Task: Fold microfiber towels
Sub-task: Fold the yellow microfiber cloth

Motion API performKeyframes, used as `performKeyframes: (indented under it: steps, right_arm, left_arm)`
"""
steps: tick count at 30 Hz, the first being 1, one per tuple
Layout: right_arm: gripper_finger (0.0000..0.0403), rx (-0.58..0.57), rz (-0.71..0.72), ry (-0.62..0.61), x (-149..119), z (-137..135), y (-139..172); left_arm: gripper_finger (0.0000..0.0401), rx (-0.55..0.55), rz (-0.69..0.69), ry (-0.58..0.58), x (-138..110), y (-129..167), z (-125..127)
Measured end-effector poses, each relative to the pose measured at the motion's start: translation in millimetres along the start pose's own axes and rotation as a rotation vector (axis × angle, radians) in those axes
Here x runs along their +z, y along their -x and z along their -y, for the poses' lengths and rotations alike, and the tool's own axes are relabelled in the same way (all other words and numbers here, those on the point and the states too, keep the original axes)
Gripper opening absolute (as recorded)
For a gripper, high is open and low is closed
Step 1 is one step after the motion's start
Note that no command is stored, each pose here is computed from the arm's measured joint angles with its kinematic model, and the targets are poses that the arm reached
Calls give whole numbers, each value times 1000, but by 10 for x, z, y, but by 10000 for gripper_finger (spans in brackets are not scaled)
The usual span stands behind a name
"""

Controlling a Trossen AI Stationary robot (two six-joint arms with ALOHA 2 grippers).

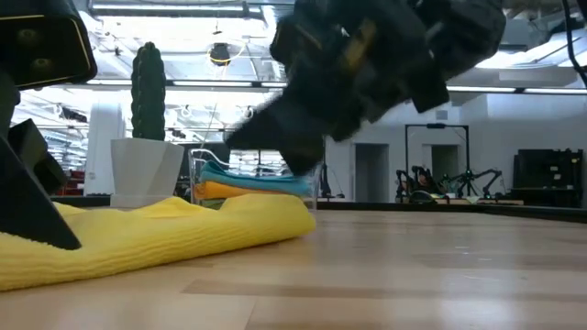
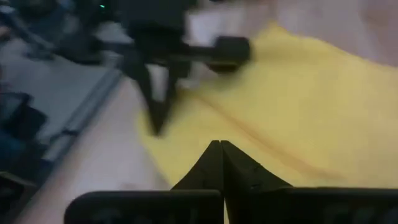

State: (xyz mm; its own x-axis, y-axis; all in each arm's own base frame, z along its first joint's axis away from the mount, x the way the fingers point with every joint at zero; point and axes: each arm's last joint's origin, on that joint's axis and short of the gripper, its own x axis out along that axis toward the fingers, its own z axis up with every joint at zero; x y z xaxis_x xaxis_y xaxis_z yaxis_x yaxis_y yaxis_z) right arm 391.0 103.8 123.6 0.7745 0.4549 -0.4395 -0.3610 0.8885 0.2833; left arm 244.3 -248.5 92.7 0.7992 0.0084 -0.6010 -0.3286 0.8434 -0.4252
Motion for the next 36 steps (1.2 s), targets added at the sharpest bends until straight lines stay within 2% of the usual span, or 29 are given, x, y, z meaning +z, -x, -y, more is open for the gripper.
performKeyframes:
  steps: [5,9,11,18,22,26,30,36]
  right_arm:
    - [24,-88,-16,7,-87,182,-26]
    - [21,-117,-95,-62,-336,338,-117]
    - [17,-121,-96,-88,-370,385,-141]
    - [23,-169,-95,-109,-385,418,-141]
    - [21,-214,-85,-118,-382,442,-134]
    - [15,-237,-59,-125,-357,463,-122]
    - [22,-238,-43,-132,-347,461,-122]
    - [20,-240,-35,-151,-342,461,-122]
  left_arm:
    - [0,-1,3,5,8,-5,1]
    - [0,-21,8,28,21,-8,22]
    - [0,-42,3,46,46,-4,76]
    - [0,-128,52,63,312,231,322]
    - [0,-38,94,30,239,282,272]
    - [0,60,52,45,94,207,136]
    - [0,103,0,59,-4,178,70]
    - [0,179,-8,63,-60,217,-11]
